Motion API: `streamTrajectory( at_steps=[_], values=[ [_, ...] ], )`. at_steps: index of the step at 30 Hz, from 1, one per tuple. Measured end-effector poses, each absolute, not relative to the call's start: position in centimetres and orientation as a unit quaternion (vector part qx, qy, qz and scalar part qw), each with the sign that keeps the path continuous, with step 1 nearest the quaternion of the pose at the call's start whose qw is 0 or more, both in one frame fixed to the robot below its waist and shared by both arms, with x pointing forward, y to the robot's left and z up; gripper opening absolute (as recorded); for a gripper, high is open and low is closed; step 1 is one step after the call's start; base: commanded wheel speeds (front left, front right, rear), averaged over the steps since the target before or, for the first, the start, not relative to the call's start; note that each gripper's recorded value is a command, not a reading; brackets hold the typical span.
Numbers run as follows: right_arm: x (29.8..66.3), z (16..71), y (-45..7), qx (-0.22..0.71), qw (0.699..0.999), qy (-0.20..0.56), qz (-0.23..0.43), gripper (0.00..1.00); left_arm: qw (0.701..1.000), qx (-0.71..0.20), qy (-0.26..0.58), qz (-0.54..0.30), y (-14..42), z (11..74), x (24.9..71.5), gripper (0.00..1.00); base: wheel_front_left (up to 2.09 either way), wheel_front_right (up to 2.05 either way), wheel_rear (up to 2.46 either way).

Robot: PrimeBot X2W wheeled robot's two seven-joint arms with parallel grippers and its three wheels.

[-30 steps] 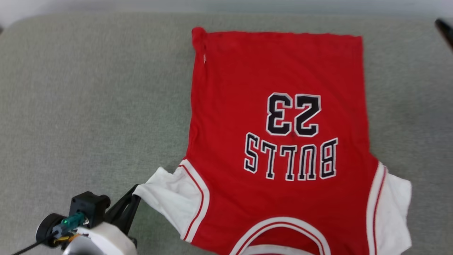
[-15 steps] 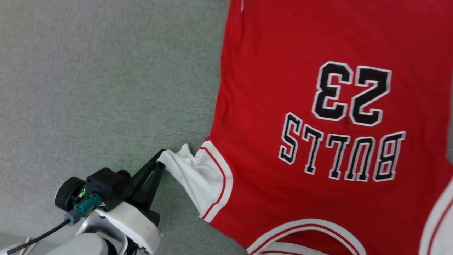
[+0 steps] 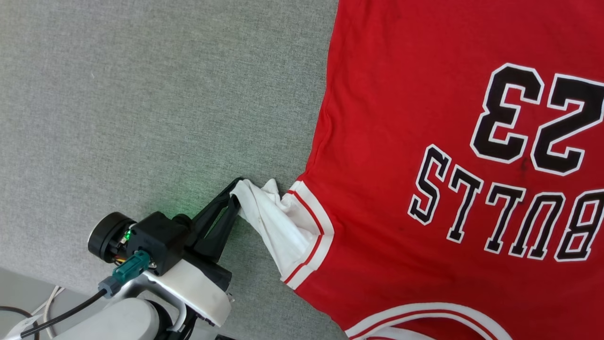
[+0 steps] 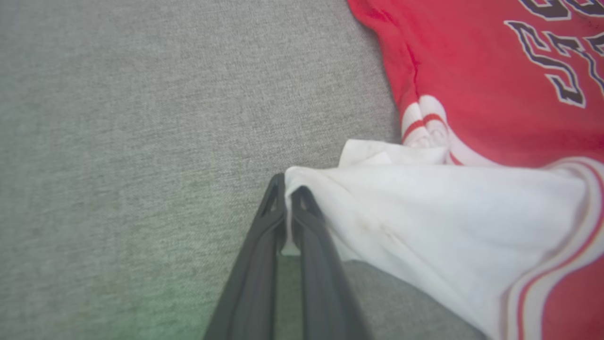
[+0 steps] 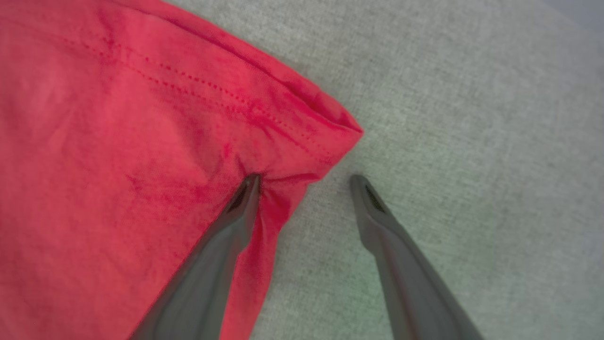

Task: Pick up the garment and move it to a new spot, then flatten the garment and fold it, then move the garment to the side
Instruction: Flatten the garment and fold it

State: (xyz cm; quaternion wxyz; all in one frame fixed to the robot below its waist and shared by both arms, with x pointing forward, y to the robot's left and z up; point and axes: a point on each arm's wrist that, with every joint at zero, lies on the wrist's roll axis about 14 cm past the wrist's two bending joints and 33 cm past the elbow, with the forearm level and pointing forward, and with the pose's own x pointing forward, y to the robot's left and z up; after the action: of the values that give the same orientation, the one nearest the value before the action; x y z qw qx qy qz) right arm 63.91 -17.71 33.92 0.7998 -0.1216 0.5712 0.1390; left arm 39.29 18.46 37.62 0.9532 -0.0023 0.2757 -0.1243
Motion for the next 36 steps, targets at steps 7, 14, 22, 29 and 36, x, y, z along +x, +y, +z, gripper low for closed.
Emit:
streamTrajectory(
  at_steps=[7,14,22,29,36],
  values=[
    [63.6,35.4,-16.8,-0.123,0.814,0.548,0.149,0.0,0.956,0.004,0.263,-0.125,18.5,38.5,39.5,0.0,0.0,0.0,0.0],
    [62.9,41.2,-16.6,-0.144,0.841,0.493,0.168,0.0,0.964,-0.002,0.241,-0.116,18.7,40.3,38.7,0.0,0.0,0.0,0.0],
    [57.4,46.1,-18.8,-0.182,0.844,0.462,0.204,0.0,0.969,-0.012,0.218,-0.116,18.2,42.4,37.7,0.0,0.0,0.0,0.0],
    [48.9,45.9,-23.7,-0.182,0.822,0.499,0.204,0.0,0.968,-0.016,0.211,-0.134,17.0,43.2,36.8,0.0,0.0,0.0,0.0],
    [37.9,40.3,-29.5,-0.121,0.775,0.6,0.158,0.0,0.969,-0.017,0.2,-0.146,16.1,43.9,36.7,0.0,0.0,0.0,0.0]
  ],
)
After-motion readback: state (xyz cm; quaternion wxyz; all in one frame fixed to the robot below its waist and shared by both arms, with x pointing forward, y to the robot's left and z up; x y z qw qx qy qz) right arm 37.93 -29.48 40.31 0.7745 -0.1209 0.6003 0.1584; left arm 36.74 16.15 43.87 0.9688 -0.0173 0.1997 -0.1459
